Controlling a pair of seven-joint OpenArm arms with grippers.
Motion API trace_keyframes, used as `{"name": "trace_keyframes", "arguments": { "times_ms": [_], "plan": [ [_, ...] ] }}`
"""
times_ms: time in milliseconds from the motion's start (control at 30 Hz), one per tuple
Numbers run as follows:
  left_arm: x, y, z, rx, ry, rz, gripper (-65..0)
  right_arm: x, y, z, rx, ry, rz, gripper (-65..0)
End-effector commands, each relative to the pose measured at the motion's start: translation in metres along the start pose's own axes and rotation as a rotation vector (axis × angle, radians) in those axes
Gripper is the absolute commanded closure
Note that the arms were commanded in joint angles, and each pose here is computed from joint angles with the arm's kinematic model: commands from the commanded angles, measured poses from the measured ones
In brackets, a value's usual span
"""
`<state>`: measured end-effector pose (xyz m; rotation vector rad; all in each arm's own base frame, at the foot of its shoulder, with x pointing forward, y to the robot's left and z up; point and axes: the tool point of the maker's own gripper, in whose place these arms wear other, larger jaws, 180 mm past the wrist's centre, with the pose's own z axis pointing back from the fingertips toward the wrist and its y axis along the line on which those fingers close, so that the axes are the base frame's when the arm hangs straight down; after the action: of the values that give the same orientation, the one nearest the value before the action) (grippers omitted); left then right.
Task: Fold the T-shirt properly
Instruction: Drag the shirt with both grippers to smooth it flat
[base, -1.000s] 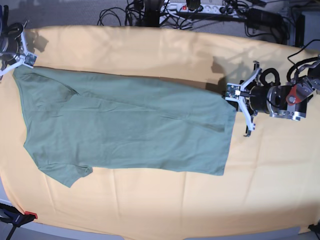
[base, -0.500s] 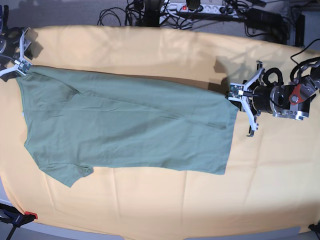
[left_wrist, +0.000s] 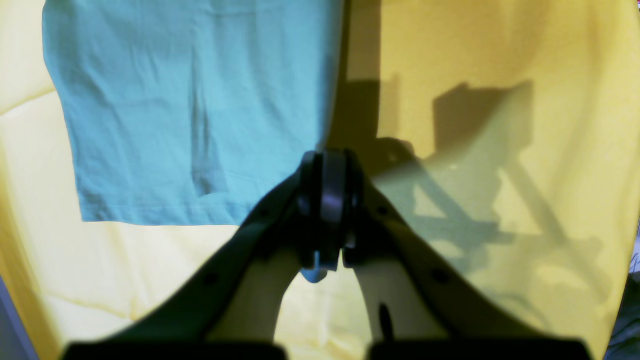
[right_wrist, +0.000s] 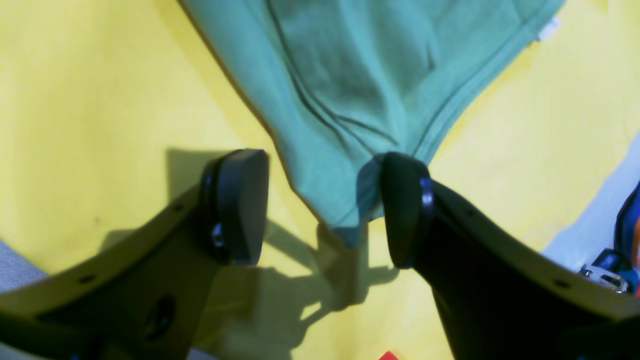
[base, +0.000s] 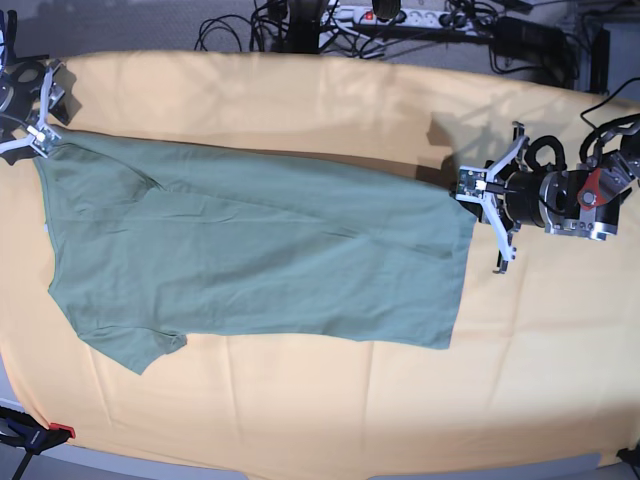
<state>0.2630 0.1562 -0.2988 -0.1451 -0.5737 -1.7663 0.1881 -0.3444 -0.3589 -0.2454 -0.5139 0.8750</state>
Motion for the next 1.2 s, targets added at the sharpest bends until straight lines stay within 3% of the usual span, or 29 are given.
{"name": "trace_keyframes", "arguments": {
  "times_ms": [0,167,367,467,633,800,900,1033,1167],
  "plan": [
    [0.002,0.009,0.009,0.031,-0.007,-0.005,0.0,0.006,-0.015,0.004,-0.043,-0.013,0.016,-37.6],
    [0.002,0.009,0.009,0.031,-0.007,-0.005,0.0,0.006,-0.017,0.004,-0.054,-0.016,0.011,-31.0],
    [0.002,0.009,0.009,0.031,-0.008,-0.005,0.0,0.006,-0.013,0.003,-0.039,-0.019,0.011,-32.0],
    [0.002,0.009,0.009,0.031,-0.008,-0.005,0.0,0.007,-0.008,0.002,-0.037,-0.026,-0.007,-36.5],
    [0.002,0.009,0.009,0.032,-0.008,-0.005,0.0,0.002,-0.005,-0.001,-0.052,-0.018,0.008,-36.5],
    [0.002,0.009,0.009,0.031,-0.007,-0.005,0.0,-0.019,-0.002,-0.020,-0.036,0.028,-0.048,-35.8],
    [0.002,0.010,0.009,0.033,-0.007,-0.006,0.0,-0.022,-0.001,-0.031,-0.028,0.054,-0.026,-26.5],
    [0.001,0.010,0.009,0.034,-0.004,-0.006,0.0,-0.016,-0.008,-0.029,-0.054,0.088,0.004,0.0],
    [0.000,0.012,0.012,0.041,0.001,-0.008,0.0,0.004,-0.022,-0.017,-0.116,0.098,0.044,0.0]
  ]
}}
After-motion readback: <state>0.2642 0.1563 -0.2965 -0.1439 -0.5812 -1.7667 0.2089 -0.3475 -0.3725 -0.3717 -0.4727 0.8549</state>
